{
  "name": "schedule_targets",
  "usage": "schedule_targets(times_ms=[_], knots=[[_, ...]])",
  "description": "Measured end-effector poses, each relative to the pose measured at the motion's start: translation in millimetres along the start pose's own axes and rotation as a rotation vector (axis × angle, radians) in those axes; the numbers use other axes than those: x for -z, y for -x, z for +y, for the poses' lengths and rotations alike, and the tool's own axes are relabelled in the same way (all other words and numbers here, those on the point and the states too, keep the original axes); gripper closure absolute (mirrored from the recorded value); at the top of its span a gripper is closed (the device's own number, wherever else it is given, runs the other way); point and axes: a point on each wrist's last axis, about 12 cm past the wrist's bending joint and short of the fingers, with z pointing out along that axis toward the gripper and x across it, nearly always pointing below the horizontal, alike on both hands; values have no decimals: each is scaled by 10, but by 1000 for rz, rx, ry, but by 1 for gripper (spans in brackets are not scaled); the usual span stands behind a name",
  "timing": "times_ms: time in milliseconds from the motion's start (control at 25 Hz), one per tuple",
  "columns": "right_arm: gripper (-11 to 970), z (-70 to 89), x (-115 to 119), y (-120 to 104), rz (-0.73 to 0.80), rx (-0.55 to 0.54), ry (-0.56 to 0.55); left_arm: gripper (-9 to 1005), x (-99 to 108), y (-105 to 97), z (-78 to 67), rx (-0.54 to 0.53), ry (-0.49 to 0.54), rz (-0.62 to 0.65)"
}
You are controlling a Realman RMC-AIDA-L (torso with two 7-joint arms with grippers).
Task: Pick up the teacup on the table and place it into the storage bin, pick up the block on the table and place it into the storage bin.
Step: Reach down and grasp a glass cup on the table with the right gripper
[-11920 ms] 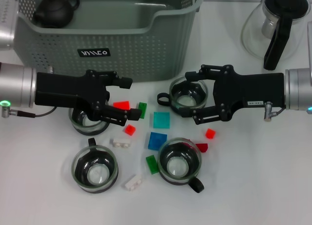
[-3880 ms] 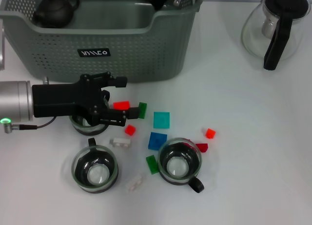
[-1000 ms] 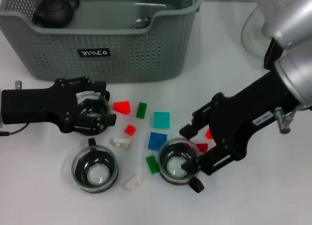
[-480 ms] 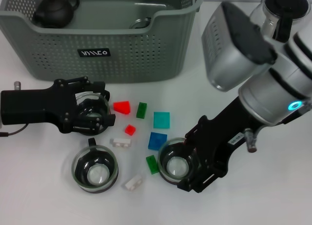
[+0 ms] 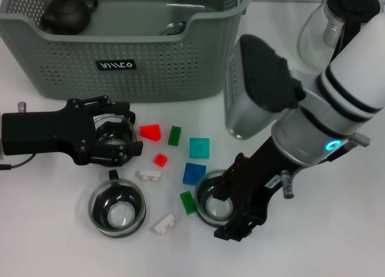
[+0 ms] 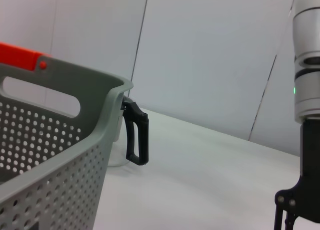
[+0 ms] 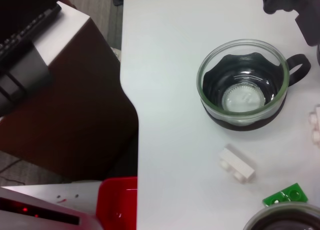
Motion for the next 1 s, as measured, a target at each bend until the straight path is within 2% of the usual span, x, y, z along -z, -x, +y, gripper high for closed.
schedule_targets(times_ms=[1000], knots=[[230,-21,-325,105,76,92,-84,49,-35,-6,18,-7,19,-6]])
